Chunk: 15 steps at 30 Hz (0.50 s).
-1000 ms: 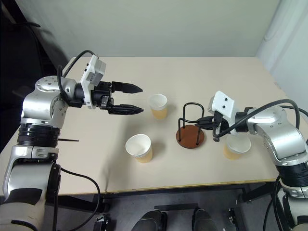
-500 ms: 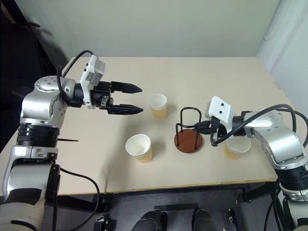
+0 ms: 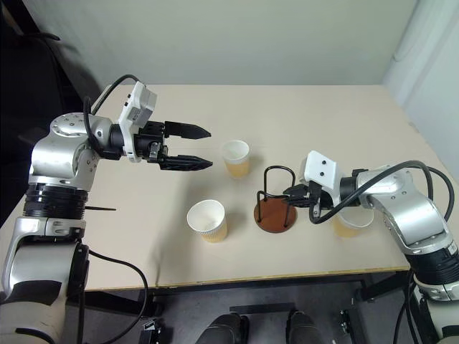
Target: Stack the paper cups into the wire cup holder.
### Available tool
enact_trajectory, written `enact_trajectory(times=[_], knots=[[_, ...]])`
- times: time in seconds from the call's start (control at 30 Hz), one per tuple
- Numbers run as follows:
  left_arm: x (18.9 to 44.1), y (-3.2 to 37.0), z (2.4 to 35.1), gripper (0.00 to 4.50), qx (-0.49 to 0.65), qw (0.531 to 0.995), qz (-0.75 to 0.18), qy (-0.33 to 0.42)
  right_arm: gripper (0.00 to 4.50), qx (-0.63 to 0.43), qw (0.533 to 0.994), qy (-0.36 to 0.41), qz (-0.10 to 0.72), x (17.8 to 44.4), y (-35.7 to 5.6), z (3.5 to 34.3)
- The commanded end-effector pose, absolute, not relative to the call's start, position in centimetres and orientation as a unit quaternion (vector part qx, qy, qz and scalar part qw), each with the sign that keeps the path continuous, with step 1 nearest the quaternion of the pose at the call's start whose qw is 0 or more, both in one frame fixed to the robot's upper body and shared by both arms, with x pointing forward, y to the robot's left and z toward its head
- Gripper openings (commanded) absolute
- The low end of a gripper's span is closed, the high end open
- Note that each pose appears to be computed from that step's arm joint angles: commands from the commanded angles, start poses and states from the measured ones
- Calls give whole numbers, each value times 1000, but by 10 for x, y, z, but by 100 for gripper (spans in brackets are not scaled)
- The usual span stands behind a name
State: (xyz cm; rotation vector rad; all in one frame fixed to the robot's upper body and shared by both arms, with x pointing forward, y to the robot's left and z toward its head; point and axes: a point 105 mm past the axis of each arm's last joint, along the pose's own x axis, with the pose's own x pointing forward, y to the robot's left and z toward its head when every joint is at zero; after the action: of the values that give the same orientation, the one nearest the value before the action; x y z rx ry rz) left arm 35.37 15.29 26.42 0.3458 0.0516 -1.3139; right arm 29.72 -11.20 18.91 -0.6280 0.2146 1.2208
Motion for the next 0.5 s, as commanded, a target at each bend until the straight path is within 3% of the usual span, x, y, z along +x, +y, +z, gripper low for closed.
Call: enact_trajectory(times=[0.03,0.2,0.5], knots=[[349,154,281,450,180,774,-607,3,217,-310,754,89,572,290,-109,191],[348,153,281,450,180,772,-609,5,399,-323,746,94,574,288,-112,185],[335,160,270,450,212,736,-640,57,399,-336,763,88,545,293,-138,211]])
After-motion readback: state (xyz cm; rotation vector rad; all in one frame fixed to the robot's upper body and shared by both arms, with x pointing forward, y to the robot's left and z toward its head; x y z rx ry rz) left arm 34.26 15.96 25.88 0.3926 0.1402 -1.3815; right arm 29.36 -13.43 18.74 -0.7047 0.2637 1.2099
